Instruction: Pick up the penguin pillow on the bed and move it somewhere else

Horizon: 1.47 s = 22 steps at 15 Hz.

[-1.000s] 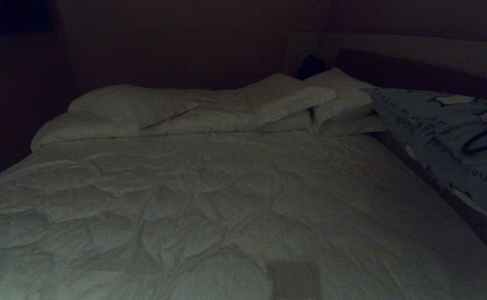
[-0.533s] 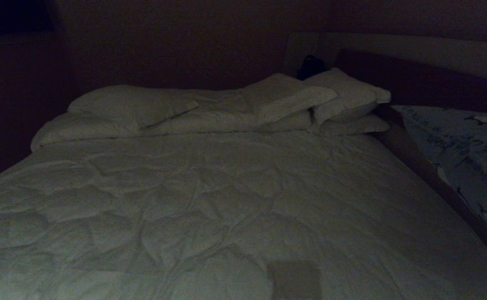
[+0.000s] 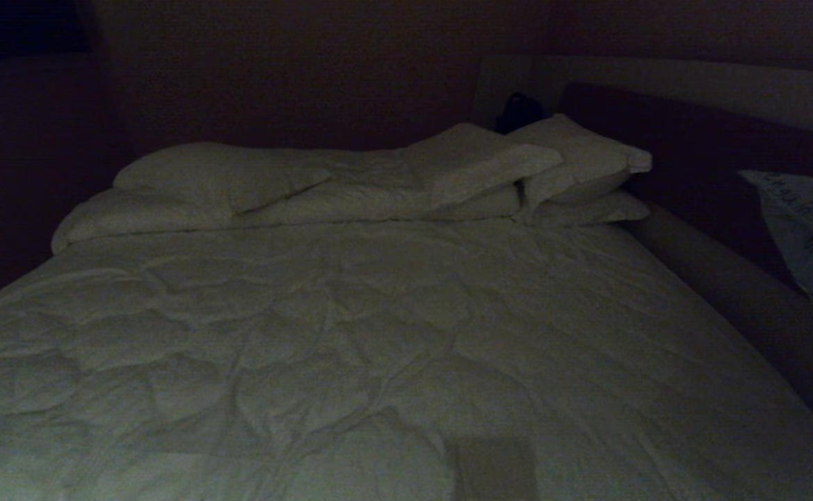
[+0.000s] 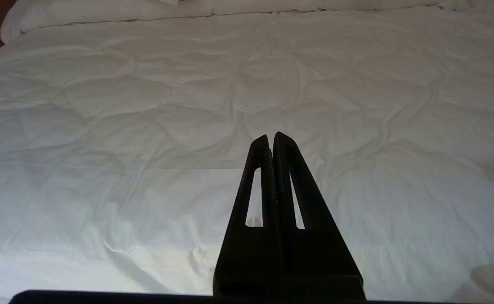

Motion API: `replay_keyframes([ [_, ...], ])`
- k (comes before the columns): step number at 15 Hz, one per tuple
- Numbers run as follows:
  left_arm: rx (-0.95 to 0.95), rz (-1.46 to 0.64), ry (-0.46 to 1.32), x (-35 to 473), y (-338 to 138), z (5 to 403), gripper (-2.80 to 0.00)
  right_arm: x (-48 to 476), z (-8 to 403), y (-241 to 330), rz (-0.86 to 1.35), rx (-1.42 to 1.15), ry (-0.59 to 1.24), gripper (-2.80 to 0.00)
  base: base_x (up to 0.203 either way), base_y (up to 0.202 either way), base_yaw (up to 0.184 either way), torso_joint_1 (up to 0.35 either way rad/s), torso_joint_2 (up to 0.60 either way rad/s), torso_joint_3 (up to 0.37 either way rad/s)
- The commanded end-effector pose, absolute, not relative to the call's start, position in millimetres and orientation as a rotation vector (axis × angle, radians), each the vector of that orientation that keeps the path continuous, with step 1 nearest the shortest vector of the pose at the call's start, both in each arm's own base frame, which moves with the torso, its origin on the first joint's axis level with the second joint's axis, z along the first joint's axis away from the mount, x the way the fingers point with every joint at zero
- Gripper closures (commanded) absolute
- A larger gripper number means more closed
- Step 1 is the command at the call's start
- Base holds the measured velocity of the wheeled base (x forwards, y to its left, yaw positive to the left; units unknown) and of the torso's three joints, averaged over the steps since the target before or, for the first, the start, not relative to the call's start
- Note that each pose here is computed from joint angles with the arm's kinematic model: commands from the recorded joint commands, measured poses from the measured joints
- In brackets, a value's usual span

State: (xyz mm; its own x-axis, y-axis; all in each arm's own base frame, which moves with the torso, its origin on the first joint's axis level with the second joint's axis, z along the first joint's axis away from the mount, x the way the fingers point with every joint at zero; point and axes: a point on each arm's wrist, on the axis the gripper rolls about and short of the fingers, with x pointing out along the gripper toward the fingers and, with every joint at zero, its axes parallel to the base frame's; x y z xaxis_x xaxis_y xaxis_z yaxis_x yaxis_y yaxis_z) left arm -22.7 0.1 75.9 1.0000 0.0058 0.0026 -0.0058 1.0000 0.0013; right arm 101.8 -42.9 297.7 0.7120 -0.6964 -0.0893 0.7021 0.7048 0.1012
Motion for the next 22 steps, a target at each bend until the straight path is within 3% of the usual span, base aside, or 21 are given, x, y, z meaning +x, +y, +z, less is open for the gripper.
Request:
replay_keyframes([
  [1,0.002,0.006,-0.003,-23,0,76,0.00,75,291,-36,-0.846,0.131,0.101,0.00,0.000,0.000,0.000,0.000,0.00,0.000],
  [22,0.002,0.006,-0.003,-23,0,76,0.00,0,283,-18,-1.221,0.123,-0.047,0.00,0.000,0.000,0.000,0.000,0.00,0.000],
])
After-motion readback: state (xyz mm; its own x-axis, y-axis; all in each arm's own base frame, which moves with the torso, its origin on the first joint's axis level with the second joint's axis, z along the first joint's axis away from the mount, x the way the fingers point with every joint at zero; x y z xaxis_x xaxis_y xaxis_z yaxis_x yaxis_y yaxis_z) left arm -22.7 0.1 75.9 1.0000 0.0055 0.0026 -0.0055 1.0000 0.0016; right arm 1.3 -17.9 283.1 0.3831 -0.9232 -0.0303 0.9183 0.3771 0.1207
